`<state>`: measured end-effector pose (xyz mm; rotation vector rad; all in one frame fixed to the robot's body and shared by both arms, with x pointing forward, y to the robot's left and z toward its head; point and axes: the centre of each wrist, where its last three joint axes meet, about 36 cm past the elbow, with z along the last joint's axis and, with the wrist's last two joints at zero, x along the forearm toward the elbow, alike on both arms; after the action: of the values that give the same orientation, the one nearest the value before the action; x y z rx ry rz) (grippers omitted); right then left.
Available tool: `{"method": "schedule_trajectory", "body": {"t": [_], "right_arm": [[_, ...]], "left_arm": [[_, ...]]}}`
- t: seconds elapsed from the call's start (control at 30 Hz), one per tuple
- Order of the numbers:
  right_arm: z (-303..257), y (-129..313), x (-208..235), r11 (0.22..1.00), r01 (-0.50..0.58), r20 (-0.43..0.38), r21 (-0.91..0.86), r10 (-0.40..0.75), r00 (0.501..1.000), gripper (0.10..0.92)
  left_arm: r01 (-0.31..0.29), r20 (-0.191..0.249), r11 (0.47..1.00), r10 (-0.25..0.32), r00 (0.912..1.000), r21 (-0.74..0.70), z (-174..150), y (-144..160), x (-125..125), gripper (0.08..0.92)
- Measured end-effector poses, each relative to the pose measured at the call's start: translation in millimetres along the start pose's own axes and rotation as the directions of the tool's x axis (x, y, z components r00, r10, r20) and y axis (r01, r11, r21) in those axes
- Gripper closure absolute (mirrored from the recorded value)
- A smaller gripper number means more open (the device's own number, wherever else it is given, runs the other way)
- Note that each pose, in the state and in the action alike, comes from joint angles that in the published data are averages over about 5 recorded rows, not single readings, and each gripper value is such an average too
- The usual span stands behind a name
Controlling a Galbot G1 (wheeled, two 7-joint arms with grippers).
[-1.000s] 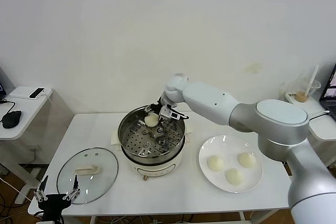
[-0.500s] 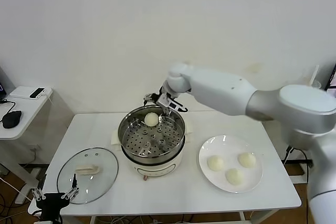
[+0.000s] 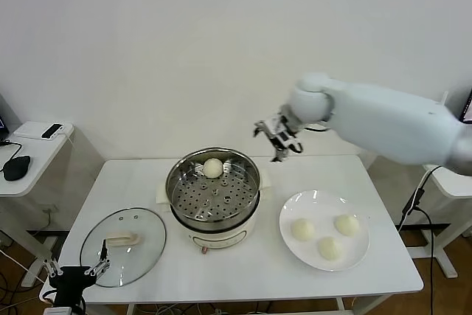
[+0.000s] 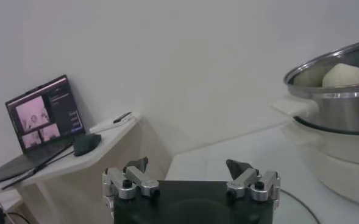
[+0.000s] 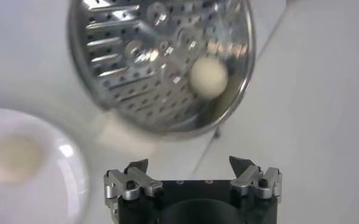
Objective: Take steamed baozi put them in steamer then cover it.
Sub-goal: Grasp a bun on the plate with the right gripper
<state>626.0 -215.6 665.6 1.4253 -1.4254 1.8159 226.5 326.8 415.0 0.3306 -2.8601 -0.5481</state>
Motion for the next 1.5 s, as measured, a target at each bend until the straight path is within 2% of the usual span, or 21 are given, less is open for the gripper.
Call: {"method": "schedule_trajectory", "body": {"t": [0.27,0.63,0.97,1.5], "right_arm": [[39,65,-14,0.985,0.046,-0.014,-0.169,-0.049,0.999,0.200],[50,121,-60,0.959,0.117,0.005,-0.259,-0.120,0.993,0.200],[41,145,-107,0.942,0.188,0.027,-0.277,-0.188,0.982,0.200],[27,145,-156,0.930,0.223,0.027,-0.291,-0.225,0.974,0.200]], "left_arm": [[0.007,0.010,1.000,-0.007,0.9999,-0.013,-2,4,-5,0.177],[0.014,-0.003,1.000,-0.014,0.9999,-0.025,2,4,-3,0.177],[0.014,-0.006,1.000,-0.014,0.9999,-0.025,4,2,-4,0.177],[0.022,-0.013,0.999,-0.022,0.9997,-0.033,7,7,-6,0.177]]}}
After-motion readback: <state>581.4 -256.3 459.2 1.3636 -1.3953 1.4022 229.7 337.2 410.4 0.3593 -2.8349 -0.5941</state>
